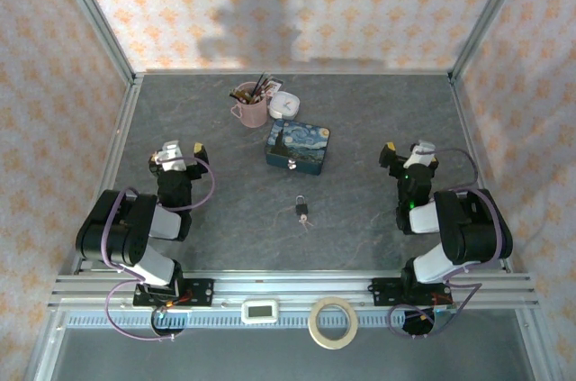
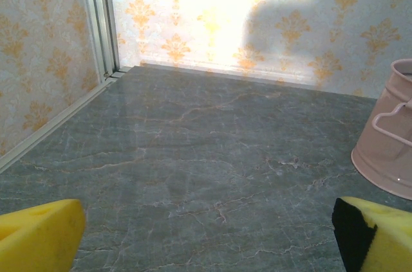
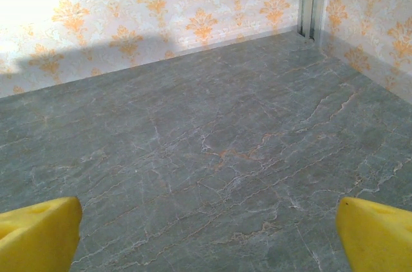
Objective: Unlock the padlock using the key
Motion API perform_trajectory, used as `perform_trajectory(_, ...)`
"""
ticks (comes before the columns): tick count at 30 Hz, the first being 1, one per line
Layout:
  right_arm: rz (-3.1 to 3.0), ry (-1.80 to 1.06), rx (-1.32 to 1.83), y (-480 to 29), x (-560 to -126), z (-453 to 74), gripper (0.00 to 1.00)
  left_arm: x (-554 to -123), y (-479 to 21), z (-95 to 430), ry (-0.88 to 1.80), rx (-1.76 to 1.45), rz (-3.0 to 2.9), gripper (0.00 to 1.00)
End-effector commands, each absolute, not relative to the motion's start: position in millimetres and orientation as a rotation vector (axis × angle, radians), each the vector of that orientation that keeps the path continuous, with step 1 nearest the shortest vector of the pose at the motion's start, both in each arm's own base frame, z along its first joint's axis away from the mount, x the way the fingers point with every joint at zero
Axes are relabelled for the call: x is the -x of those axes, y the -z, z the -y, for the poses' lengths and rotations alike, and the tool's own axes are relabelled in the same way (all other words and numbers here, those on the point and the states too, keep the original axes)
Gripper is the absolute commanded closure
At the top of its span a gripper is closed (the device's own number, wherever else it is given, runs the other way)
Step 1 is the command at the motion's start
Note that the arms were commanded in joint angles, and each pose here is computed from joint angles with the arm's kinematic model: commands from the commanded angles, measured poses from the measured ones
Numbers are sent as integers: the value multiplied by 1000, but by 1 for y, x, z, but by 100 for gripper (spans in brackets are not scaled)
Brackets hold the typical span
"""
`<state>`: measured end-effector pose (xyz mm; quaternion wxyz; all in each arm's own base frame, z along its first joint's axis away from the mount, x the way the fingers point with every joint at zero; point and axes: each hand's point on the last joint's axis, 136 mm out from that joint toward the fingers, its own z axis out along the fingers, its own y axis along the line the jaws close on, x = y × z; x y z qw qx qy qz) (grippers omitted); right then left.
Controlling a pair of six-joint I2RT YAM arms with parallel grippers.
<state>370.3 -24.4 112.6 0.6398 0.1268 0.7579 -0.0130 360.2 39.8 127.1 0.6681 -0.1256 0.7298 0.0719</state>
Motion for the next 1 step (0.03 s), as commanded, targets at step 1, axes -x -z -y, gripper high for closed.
perform_trajectory(1, -1683, 14, -287, -125, -373, 23, 0, -365, -136, -43, -171, 281, -1619, 1)
